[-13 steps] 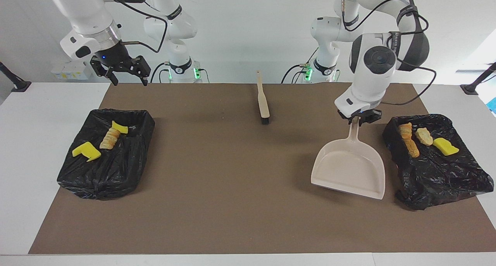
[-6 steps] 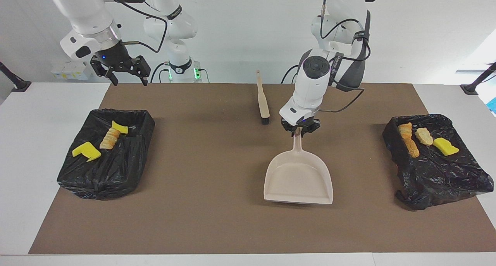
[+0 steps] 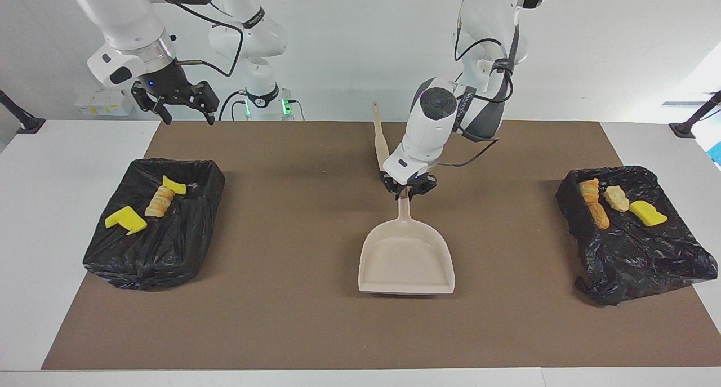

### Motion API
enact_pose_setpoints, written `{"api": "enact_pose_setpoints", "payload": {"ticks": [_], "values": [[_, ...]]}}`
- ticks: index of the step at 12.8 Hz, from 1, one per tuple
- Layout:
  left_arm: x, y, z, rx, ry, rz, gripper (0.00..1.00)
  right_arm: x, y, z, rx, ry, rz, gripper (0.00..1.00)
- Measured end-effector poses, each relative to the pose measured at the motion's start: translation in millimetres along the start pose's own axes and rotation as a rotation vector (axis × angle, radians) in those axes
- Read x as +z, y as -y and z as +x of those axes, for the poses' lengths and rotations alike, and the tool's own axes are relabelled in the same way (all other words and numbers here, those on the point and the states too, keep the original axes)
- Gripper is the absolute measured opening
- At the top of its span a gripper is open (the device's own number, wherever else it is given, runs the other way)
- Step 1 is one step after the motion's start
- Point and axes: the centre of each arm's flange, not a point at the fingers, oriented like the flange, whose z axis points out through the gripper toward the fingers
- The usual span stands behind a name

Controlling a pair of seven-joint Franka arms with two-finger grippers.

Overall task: Sweep and dump trash in bin
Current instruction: 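Carry the empty dustpan back to the table center with the left gripper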

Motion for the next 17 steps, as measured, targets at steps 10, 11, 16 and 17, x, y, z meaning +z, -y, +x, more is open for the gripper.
{"api": "enact_pose_setpoints", "payload": {"ticks": [10,11,16,17], "values": [[34.9,-11.9,-2.6,-0.041,0.037,0.012,0.32,0.0,0.0,0.0,0.000,0.000,0.000,1.00],[35.9,-11.7,-2.8,-0.041,0.039,0.013,0.32,0.0,0.0,0.0,0.000,0.000,0.000,1.00],[35.7,-13.7,-3.8,-0.039,0.037,0.012,0.37,0.0,0.0,0.0,0.000,0.000,0.000,1.00],[34.1,-13.8,-3.4,-0.039,0.033,0.010,0.37,0.0,0.0,0.0,0.000,0.000,0.000,1.00]]}}
